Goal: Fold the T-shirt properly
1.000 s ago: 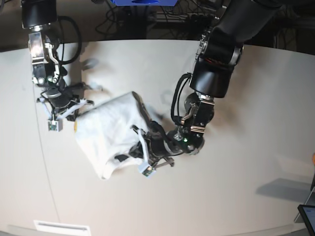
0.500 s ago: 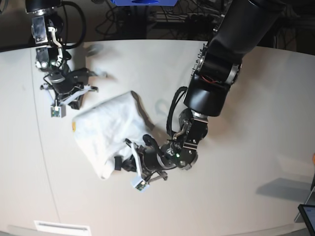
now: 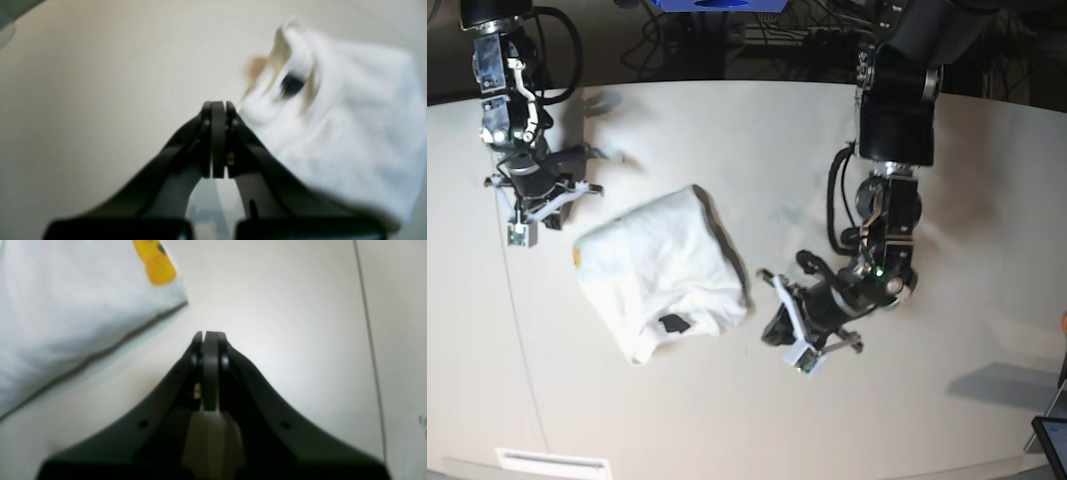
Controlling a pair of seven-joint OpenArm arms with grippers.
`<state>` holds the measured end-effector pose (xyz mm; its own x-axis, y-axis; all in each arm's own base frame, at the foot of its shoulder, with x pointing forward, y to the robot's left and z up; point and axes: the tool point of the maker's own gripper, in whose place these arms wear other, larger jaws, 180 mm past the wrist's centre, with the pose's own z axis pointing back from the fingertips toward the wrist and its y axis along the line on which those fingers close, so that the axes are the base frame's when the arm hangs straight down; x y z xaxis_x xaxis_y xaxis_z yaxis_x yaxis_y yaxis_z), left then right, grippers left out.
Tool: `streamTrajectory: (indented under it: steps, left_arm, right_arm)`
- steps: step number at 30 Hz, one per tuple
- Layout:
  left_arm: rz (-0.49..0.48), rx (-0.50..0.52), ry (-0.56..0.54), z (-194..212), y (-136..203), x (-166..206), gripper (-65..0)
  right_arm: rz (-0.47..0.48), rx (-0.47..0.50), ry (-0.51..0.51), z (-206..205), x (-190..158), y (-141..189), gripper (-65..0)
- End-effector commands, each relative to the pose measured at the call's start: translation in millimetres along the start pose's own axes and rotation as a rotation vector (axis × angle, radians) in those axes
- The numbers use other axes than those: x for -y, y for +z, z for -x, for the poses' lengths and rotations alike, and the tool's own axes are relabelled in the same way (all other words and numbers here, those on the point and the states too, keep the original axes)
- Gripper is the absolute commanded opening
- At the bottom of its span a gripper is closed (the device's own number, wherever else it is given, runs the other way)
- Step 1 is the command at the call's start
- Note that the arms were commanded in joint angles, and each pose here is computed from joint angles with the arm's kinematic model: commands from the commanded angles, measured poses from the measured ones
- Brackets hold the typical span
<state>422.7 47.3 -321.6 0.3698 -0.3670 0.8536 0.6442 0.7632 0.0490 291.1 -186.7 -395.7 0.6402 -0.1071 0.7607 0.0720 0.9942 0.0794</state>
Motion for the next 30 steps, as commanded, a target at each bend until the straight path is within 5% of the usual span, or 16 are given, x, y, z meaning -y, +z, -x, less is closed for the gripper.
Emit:
streamTrajectory:
  steps: [1, 7, 20, 30]
  left_arm:
    - [-0.025, 0.064, -0.036, -22, 9, -6, -65.0]
    - [-0.114, -0.11, -0.079, 50, 27, -11, -65.0]
    - [-0.008, -0.086, 0.054, 33, -20, 8, -65.0]
    - [0.101, -0.038, 0.138, 3, -67, 40, -65.0]
  right_arm:
    - [-0.003, 0.066, 0.011, -25, 1, -2, -64.7]
    - [0.039, 0.077, 0.016, -47, 19, -28, -64.7]
    - [-0.023, 0.102, 0.013, -81, -5, -43, -64.7]
    - [-0.095, 0.066, 0.019, -66, -35, -45, -64.7]
